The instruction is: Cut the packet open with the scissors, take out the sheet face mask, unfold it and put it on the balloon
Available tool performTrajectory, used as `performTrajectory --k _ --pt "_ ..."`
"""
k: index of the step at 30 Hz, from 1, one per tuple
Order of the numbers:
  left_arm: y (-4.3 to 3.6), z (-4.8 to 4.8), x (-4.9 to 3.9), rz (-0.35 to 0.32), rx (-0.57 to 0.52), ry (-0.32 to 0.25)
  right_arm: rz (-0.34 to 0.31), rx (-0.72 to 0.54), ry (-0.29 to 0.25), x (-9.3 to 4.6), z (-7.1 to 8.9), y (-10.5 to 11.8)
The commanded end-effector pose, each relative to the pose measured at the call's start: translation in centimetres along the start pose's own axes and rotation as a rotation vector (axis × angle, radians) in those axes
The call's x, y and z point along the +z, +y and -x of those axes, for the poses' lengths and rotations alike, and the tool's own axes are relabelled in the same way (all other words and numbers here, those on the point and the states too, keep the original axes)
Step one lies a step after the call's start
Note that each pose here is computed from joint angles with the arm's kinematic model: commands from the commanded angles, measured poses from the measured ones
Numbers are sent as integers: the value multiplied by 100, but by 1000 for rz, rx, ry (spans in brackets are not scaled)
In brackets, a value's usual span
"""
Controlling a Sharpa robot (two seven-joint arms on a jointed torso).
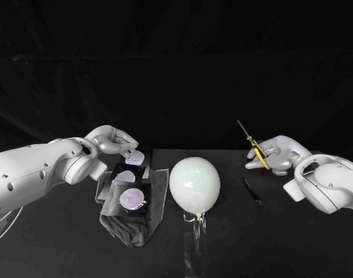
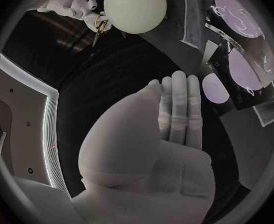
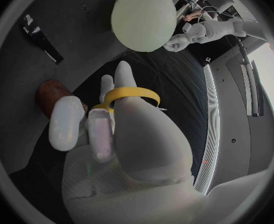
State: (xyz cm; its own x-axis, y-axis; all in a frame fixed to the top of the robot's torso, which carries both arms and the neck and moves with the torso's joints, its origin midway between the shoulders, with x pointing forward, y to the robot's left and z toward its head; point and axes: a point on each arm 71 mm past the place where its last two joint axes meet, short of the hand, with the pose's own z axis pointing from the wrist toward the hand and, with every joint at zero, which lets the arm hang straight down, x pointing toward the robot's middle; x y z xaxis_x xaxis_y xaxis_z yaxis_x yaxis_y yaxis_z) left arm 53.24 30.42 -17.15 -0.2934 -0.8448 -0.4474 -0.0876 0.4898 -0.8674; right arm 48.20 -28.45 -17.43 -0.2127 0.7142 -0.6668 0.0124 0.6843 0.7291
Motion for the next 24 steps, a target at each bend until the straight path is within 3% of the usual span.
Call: performTrajectory --k 1,7,12,18,24 --pt "-80 5 72 -27 -92 40 -31 -151 54 111 18 53" --pt "-215 105 269 -57 -136 16 45 -333 17 473 114 344" --pt "-312 132 436 -73 -154 25 112 -531 -19 763 85 569" --pt "-460 129 605 -89 -157 57 113 -749 -39 1027 -18 769" --pt "-691 188 747 -130 -111 41 120 -911 -95 1201 -107 979"
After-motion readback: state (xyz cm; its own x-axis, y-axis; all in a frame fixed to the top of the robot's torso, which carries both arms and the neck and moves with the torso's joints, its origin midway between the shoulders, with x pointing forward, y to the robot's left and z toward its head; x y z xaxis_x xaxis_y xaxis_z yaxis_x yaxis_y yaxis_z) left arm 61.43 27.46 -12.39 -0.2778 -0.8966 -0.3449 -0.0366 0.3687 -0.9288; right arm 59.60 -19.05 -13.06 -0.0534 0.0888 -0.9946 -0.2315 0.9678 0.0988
